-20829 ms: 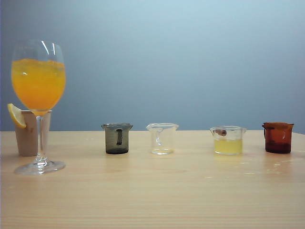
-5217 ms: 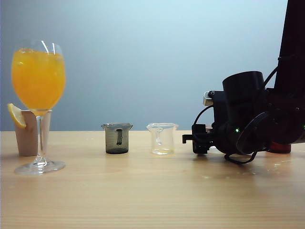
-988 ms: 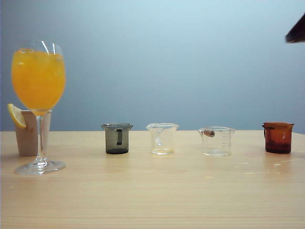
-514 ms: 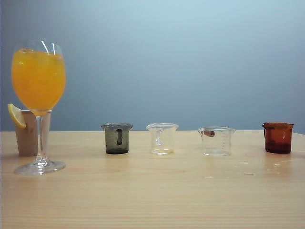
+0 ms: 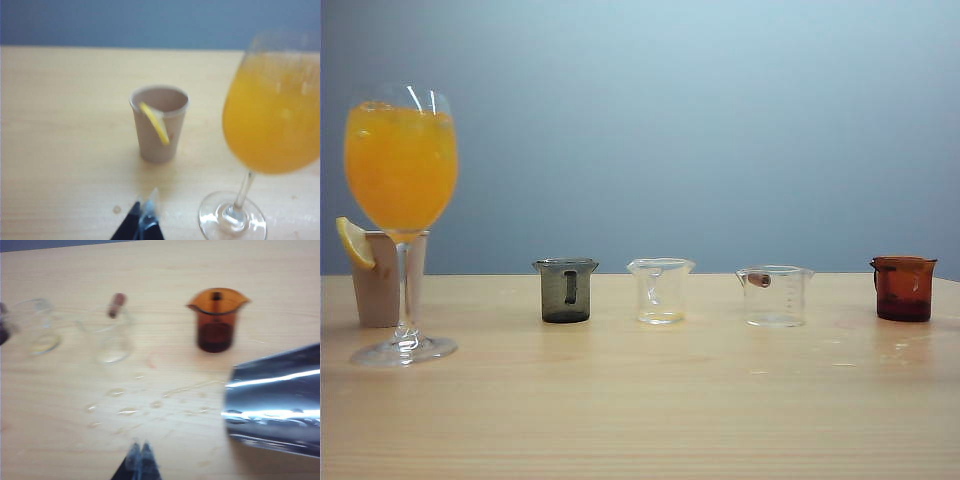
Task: Pick up the third measuring cup from the left, pour the pineapple juice inside into the goblet, and finally put the measuring cup back in its original place.
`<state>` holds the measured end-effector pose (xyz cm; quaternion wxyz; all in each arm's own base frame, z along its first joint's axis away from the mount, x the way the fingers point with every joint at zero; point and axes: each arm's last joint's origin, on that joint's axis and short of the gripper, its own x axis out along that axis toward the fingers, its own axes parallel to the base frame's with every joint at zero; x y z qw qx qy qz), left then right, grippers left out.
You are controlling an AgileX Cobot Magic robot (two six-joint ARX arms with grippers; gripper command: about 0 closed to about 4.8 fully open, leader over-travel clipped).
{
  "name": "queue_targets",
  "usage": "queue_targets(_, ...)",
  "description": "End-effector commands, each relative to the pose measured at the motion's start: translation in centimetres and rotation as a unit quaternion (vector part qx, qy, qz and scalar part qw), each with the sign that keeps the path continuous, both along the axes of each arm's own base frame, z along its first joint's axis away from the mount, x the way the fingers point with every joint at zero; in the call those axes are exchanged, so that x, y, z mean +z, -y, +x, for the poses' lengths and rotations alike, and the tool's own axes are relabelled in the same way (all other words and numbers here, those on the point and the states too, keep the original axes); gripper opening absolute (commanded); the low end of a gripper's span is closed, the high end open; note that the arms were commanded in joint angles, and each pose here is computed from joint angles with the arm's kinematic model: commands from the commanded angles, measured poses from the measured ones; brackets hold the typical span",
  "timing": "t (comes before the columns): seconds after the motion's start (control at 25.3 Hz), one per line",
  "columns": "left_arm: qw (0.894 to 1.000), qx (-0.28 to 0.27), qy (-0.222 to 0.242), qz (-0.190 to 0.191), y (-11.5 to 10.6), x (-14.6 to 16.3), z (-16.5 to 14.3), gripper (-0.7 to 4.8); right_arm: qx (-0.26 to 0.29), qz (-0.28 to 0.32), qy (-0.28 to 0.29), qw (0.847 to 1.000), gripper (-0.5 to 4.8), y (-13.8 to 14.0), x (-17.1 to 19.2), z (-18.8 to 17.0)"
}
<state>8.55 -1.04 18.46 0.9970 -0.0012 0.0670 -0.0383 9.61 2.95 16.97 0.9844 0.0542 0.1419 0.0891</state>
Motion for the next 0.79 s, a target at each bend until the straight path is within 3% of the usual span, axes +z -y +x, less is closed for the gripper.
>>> queue_targets(0.04, 1.000, 0.001, 0.026, -0.003, 0.0, -0.5, 0.4, -0.04, -0.032, -0.007, 0.037, 0.999, -0.06, 0.7, 0.8, 0.1)
queue_targets(0.2, 1.000, 0.001, 0.024, -0.003, 0.1, -1.7, 0.8, -0.04, -0.066, -0.007, 0.051, 0.996, 0.54, 1.4, 1.0, 0.0)
queue_targets(0.59, 1.000, 0.001, 0.017, -0.002, 0.1, -2.8, 1.0, -0.04, -0.082, -0.006, 0.054, 0.995, 0.54, 1.7, 1.1, -0.1)
queue_targets(0.79, 1.000, 0.001, 0.015, -0.001, 0.1, -2.9, 1.0, -0.04, -0.086, 0.001, 0.085, 0.993, 0.54, 1.9, 0.7, -0.4)
